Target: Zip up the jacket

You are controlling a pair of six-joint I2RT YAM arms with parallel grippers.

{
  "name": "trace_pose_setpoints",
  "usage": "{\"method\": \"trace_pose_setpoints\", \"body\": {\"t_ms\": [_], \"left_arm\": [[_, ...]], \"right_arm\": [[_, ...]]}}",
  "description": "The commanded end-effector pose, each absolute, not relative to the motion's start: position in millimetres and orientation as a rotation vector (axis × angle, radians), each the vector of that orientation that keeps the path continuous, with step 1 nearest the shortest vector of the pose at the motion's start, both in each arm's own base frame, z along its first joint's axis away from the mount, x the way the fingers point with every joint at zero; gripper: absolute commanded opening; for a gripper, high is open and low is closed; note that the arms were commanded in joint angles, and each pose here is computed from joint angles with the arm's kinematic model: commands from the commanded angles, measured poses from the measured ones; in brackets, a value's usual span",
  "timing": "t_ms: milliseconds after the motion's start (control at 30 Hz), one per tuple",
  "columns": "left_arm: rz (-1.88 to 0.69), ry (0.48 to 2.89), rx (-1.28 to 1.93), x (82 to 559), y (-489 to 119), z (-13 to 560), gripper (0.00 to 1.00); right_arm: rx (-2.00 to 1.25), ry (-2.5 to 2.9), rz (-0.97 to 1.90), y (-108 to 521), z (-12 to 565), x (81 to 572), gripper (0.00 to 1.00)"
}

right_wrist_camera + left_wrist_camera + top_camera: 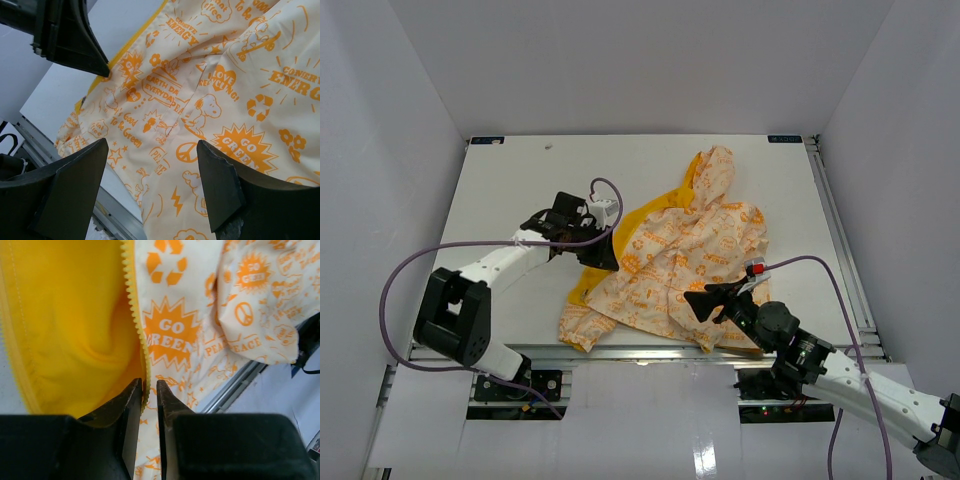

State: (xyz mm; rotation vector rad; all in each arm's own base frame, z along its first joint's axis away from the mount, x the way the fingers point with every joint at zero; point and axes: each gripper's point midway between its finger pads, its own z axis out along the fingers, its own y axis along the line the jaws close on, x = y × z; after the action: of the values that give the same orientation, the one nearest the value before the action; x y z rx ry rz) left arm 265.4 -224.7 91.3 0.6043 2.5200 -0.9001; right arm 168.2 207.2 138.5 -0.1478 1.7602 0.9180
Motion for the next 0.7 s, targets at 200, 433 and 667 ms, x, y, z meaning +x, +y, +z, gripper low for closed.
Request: {"method": "trace_pose_setpoints", "body": {"t_ms": [200,433,667], "left_arm": [[-1.05,2.417,0.628,245,-233,124,0.35],[-0.98,2.517,0.626,247,-228,98,0.41],[-0.845,2.613,0.642,248,-213,73,0.44]], "right_arm": [[-0.15,1.749,0.901,209,142,172,0.79],[-0.144,1.742,0.902,207,143,172,0.79],[-0.139,1.725,0.916,205,147,170,0.79]]}}
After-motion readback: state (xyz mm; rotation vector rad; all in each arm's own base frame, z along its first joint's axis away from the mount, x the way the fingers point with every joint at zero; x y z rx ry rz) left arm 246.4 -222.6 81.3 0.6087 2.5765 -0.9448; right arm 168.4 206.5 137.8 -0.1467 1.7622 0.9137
